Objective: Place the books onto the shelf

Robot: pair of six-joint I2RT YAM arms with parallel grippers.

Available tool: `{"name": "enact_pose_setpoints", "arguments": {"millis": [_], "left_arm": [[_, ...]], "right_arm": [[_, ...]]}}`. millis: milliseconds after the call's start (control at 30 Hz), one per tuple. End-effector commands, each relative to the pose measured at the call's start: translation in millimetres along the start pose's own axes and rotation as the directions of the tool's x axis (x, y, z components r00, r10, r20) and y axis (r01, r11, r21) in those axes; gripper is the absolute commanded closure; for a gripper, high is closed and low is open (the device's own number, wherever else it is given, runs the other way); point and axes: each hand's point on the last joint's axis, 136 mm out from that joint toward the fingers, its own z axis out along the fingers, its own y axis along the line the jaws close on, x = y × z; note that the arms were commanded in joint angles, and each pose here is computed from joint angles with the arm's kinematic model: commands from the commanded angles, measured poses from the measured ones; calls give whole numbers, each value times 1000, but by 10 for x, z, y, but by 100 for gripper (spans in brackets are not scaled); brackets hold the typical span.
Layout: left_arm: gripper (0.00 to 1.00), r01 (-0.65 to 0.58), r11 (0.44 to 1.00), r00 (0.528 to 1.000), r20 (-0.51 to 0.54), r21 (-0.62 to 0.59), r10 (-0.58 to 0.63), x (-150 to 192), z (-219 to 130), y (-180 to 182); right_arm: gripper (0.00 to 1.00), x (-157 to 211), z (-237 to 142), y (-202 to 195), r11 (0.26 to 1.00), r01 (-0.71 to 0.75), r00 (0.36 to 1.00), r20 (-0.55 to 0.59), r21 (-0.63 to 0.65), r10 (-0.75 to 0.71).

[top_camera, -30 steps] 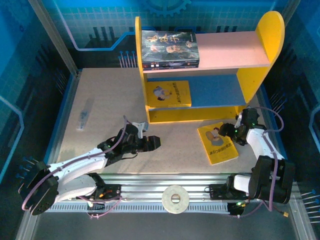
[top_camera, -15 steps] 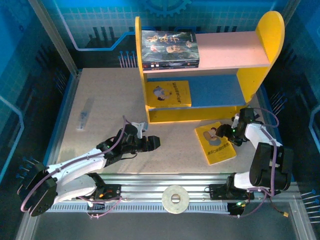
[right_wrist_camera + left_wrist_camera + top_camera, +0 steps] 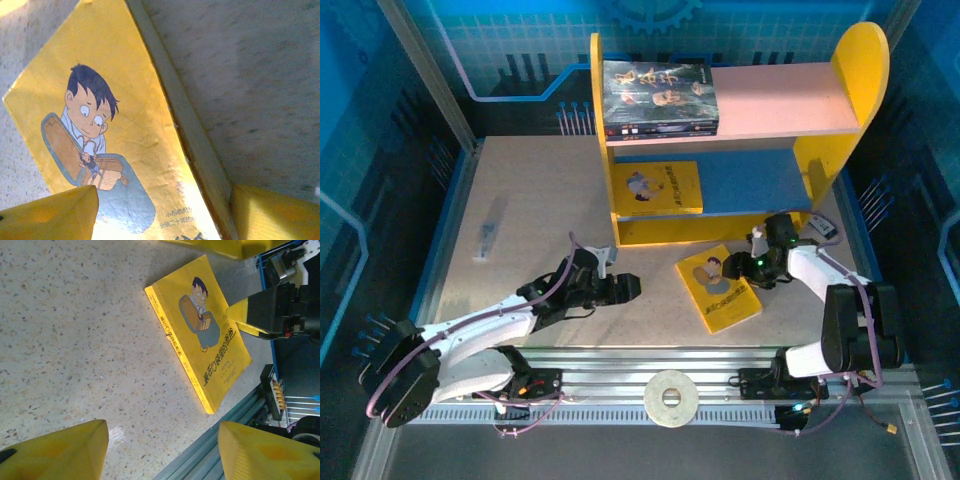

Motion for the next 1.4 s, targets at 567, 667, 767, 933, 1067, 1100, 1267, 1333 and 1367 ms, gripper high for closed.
{"name": "enact_pose_setpoints", "arguments": {"millis": [567, 667, 767, 933, 1067, 1100, 1267, 1333, 1367], "left_arm": [[41, -6, 1000, 991, -135, -18, 3, 287, 587, -60], [41, -3, 999, 990, -138, -45, -3, 295, 619, -4], [41, -4, 998, 989, -147, -57, -4, 304, 640, 18], [40, -33, 994, 989, -147, -106, 18, 297, 634, 112], [40, -38, 989, 988, -152, -146, 15, 260, 615, 210], [40, -41, 987, 988, -154, -154, 17, 256, 609, 225], [40, -50, 973, 990, -142, -227, 18, 201, 536, 340], [40, -58, 962, 990, -139, -265, 21, 186, 513, 399], [40, -62, 958, 990, -139, -280, 23, 185, 502, 422]], "right_arm": [[36, 390, 235, 522, 991, 123, 990, -60, -46, -126], [38, 428, 246, 591, 988, 146, 987, -63, -53, -149], [41, 469, 263, 649, 985, 158, 985, -64, -71, -163], [45, 543, 295, 795, 975, 196, 977, -64, -109, -203], [51, 545, 315, 978, 960, 224, 971, -51, -169, -235], [52, 557, 326, 1002, 958, 232, 968, -54, -170, -244], [58, 558, 397, 916, 962, 249, 965, -61, -117, -257], [63, 569, 433, 867, 964, 247, 965, -66, -98, -253], [65, 581, 452, 846, 966, 242, 966, -68, -95, -249]]}}
